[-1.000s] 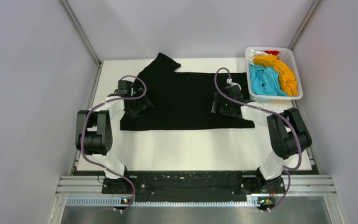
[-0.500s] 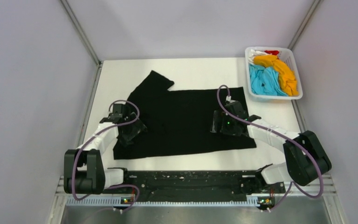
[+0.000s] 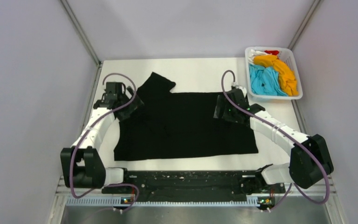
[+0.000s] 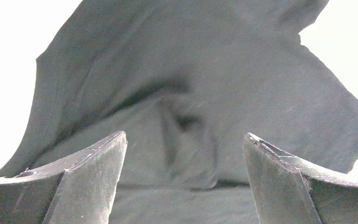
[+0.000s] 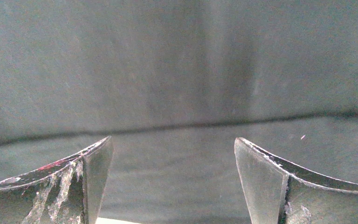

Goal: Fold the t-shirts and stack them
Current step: Grab the side of the flattened tshirt furthest away from the robot with both arms

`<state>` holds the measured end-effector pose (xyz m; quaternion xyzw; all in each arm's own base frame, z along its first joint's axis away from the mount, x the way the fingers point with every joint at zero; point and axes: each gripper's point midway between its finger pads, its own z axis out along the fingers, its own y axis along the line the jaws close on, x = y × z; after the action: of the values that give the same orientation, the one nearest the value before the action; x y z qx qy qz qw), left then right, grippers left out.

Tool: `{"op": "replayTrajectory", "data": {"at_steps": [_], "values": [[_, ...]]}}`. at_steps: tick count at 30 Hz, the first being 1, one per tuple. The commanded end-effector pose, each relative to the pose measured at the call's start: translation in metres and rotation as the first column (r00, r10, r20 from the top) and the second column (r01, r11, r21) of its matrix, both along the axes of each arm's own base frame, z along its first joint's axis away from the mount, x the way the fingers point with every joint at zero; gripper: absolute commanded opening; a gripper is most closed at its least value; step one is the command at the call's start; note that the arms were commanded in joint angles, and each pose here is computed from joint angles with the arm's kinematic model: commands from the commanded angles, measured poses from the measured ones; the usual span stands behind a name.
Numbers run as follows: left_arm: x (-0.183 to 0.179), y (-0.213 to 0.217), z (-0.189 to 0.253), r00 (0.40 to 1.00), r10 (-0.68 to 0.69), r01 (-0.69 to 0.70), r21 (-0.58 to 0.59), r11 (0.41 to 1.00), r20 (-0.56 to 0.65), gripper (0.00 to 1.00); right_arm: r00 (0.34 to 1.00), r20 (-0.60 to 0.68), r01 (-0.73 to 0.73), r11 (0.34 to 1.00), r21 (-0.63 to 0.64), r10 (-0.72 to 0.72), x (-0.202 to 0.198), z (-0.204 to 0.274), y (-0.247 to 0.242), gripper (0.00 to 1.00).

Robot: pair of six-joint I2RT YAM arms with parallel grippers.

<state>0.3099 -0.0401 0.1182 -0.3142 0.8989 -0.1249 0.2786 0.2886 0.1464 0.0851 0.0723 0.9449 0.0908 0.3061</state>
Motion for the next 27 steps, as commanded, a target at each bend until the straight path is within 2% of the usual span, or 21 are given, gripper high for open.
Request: {"op": "replayTrajectory", "data": {"at_steps": [1, 5, 9, 12, 13, 15, 21, 27], "values": [[0.086, -0.008, 0.054, 0.964, -0.114, 0.110, 0.028, 0.993, 0.240, 0.99, 0.970, 0.217, 0.130, 0.989, -0.071, -0.112, 0.050, 0.050, -0.018, 0.99], [0.153, -0.015, 0.064, 0.947, -0.216, 0.206, 0.063, 0.976, 0.238, 0.99, 0.954, 0.256, 0.166, 0.986, -0.014, -0.157, 0.073, 0.061, -0.022, 0.99], [0.226, -0.022, 0.079, 0.908, -0.324, 0.300, 0.127, 0.945, 0.265, 0.99, 0.957, 0.223, 0.183, 0.983, 0.020, -0.183, 0.087, 0.052, -0.027, 0.99], [0.273, -0.021, 0.071, 0.890, -0.364, 0.319, 0.196, 0.927, 0.274, 0.99, 0.960, 0.194, 0.203, 0.979, 0.014, -0.202, 0.093, 0.042, -0.034, 0.99], [0.287, -0.021, 0.056, 0.894, -0.366, 0.321, 0.202, 0.925, 0.259, 0.99, 0.961, 0.188, 0.204, 0.979, 0.017, -0.204, 0.096, 0.041, -0.035, 0.99], [0.307, -0.028, 0.062, 0.864, -0.400, 0.344, 0.222, 0.913, 0.307, 0.99, 0.963, 0.176, 0.205, 0.979, 0.012, -0.204, 0.098, 0.038, -0.036, 0.99], [0.349, -0.049, 0.036, 0.811, -0.420, 0.341, 0.255, 0.905, 0.407, 0.99, 0.965, 0.156, 0.216, 0.976, 0.002, -0.213, 0.104, 0.030, -0.039, 0.99], [0.367, -0.056, 0.005, 0.844, -0.337, 0.283, 0.188, 0.941, 0.417, 0.99, 0.972, 0.122, 0.199, 0.980, 0.010, -0.199, 0.104, 0.020, -0.034, 0.99]]}}
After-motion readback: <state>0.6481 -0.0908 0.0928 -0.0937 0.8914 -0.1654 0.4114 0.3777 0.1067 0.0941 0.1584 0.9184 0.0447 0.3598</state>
